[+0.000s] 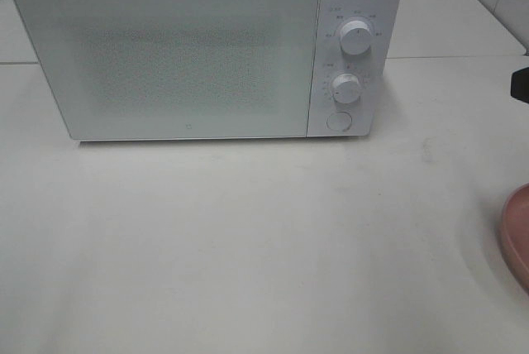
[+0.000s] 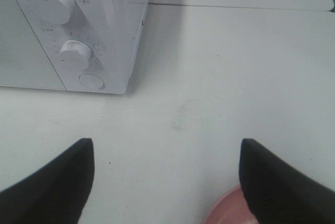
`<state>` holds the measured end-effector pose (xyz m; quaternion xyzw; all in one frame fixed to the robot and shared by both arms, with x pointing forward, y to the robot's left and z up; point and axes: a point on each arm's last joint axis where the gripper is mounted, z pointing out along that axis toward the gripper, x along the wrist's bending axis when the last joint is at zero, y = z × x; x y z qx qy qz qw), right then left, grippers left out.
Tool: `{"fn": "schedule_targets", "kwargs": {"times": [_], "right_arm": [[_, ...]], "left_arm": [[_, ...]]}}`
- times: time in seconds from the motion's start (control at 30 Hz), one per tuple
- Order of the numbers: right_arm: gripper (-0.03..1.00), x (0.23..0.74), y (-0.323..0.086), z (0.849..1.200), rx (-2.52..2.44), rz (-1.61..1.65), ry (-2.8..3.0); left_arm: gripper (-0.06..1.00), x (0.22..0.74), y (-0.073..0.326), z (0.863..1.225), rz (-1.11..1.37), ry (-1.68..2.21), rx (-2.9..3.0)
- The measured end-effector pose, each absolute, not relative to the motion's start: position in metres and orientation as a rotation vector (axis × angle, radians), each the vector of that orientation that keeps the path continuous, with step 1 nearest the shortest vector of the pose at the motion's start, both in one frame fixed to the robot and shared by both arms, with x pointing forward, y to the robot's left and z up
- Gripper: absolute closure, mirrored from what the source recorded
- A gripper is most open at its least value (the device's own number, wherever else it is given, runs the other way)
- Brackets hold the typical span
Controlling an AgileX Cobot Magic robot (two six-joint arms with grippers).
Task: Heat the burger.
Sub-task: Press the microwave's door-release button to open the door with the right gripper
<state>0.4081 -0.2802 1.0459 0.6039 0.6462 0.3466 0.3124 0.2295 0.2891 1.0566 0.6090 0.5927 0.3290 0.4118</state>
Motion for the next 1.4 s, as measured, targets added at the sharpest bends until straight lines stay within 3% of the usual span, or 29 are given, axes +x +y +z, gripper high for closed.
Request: {"fn": "schedule_targets", "kwargs": {"times": [0.5, 0.9, 1.4], "right_arm": [[0.22, 0.459, -0.27, 1.019, 1.498, 1.019, 1.665], [0.23, 0.45, -0.267, 0.974, 1.408, 1.104, 1.568], [0.23, 0.442, -0.21, 0.944, 1.218, 1.069, 1.636]], "left_arm": [[-0.04, 0.23, 0.289, 1.057, 0.828, 1.491, 1.532], [-0.04, 0.23, 0.289, 1.057, 0.828, 1.491, 1.532], [-0.04, 0.23, 0.289, 1.057, 0.828, 1.491, 1.532]]}}
